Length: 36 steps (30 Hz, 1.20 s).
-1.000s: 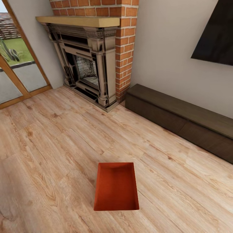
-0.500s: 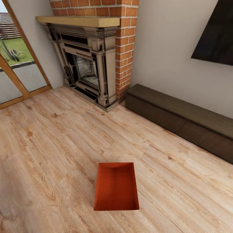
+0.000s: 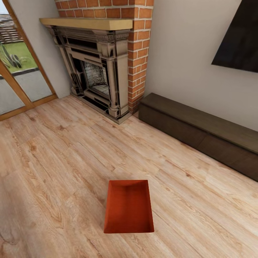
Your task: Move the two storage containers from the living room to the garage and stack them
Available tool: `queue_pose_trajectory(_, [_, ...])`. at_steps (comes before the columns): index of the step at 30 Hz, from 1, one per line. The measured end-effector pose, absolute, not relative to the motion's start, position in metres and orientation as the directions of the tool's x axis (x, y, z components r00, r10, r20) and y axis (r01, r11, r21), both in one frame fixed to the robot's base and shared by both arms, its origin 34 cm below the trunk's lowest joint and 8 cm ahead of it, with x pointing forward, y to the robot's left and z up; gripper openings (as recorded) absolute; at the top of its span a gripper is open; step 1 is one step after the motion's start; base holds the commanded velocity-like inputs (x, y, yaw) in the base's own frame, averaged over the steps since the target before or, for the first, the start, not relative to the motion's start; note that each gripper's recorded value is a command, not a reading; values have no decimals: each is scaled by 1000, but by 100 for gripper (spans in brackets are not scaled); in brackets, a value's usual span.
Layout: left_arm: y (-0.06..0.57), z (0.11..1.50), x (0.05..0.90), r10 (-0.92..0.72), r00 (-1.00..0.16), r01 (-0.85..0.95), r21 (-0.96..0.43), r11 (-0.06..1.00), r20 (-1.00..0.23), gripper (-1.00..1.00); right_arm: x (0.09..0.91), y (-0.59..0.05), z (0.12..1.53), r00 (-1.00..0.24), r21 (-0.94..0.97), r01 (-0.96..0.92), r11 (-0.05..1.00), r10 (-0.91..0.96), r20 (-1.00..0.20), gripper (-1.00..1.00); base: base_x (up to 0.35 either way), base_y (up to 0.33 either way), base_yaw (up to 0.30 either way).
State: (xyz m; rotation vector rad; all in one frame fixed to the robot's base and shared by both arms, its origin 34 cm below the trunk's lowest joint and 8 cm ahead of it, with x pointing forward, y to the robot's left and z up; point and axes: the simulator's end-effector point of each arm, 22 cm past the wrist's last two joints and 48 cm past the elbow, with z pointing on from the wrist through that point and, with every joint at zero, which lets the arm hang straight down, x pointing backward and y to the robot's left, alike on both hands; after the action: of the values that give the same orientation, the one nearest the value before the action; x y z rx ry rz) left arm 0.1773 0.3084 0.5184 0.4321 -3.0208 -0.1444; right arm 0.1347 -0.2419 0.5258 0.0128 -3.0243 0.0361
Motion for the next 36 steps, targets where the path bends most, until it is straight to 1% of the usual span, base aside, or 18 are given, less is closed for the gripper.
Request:
queue_pose_trajectory(8, [330,518,220,-273,-962,-269,102,958,28,100,155,-262,523,-995,-98,-12,995,-2,101,100,0,0,0])
queue_pose_trajectory(12, [336,517,247,-271,-963,-270,99,958,-7,100,212,-286,516,-1000,-185,-7,983,-2,28,100,0,0,0])
queue_pose_trajectory(16, [358,516,309,-274,-959,-282,151,947,-75,100,296,-309,514,-997,-263,19,965,-1,-77,100,0,0,0])
queue_pose_trajectory(17, [373,519,328,-274,-959,-284,190,940,-80,100,341,-315,515,-991,-280,42,959,5,-134,100,0,0,0])
queue_pose_trajectory(18, [382,521,340,-274,-959,-284,210,936,-77,100,419,-317,523,-973,-281,64,957,-3,-233,100,0,0,0])
queue_pose_trajectory(19, [385,522,348,-275,-958,-285,215,934,-78,100,435,-317,525,-967,-282,69,957,-5,-253,100,0,0,0])
queue_pose_trajectory(21, [389,526,389,-277,-956,-292,215,932,-100,100,494,-313,537,-944,-276,89,957,-7,-330,100,0,0,0])
queue_pose_trajectory(23, [379,533,446,-280,-949,-303,187,934,-142,100,545,-301,551,-918,-255,106,961,-4,-397,100,0,0,0])
queue_pose_trajectory(24, [361,535,470,-277,-947,-302,157,940,-161,100,560,-283,555,-909,-231,104,967,-2,-417,100,0,0,0])
queue_pose_trajectory(25, [340,536,484,-275,-946,-298,128,946,-169,100,567,-265,557,-905,-207,101,973,4,-426,100,0,0,0])
queue_pose_trajectory(27, [273,535,502,-256,-952,-268,49,962,-168,100,575,-214,560,-897,-139,80,987,11,-441,100,0,0,0])
queue_pose_trajectory(29, [230,537,508,-198,-965,-204,16,979,-170,100,580,-188,564,-890,-103,69,992,14,-457,100,0,0,0])
queue_pose_trajectory(32, [209,539,514,-97,-977,-104,27,994,-189,100,586,-171,568,-876,-80,53,995,8,-482,100,0,0,0])
queue_pose_trajectory(33, [209,540,516,-56,-978,-66,43,997,-199,100,589,-166,571,-868,-83,28,996,-16,-496,100,0,0,0])
queue_pose_trajectory(36, [225,541,521,-29,-976,-46,74,996,-214,100,593,-161,574,-857,-100,-13,995,-63,-511,100,0,0,0])
